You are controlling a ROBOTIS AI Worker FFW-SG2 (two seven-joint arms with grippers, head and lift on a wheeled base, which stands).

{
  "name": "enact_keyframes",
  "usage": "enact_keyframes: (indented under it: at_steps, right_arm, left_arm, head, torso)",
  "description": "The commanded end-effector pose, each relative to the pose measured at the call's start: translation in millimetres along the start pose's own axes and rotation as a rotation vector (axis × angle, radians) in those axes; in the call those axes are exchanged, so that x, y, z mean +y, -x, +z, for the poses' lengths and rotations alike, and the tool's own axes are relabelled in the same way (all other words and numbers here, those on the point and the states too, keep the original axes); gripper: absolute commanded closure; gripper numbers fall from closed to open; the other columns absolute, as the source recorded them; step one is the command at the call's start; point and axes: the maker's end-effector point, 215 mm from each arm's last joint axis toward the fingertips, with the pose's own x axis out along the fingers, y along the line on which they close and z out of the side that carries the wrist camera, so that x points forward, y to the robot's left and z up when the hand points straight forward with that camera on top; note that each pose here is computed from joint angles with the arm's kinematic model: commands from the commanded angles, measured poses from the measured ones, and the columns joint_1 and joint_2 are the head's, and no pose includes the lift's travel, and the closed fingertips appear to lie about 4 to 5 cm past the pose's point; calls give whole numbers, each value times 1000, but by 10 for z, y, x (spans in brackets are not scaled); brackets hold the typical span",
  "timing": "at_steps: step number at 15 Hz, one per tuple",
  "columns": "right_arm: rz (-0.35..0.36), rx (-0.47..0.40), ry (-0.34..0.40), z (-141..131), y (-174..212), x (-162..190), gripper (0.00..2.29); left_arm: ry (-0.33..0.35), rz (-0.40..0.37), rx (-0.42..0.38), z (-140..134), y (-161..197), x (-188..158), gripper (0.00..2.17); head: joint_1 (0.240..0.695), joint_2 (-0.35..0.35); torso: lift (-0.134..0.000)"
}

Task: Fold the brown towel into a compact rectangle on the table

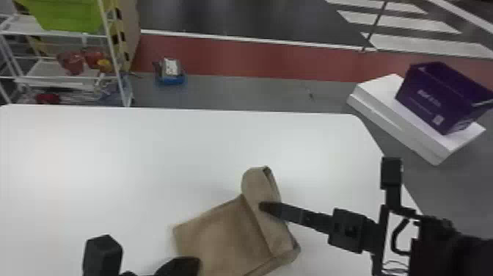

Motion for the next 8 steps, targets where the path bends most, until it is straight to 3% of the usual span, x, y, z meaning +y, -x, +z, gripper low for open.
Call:
enact_keyframes:
  at_steps: [1,8]
  right_arm:
    - [24,58,3,-160,-241,124,1295]
    - [-9,138,-17,-418,-535,25,1291]
  left_arm:
    - [-6,-9,1,20,-46,-56,1717]
    - [-10,-5,-1,60,-29,-46,1717]
  head:
    - [695,-139]
    - [695,-66]
  torso:
    - [-123]
    - [-123]
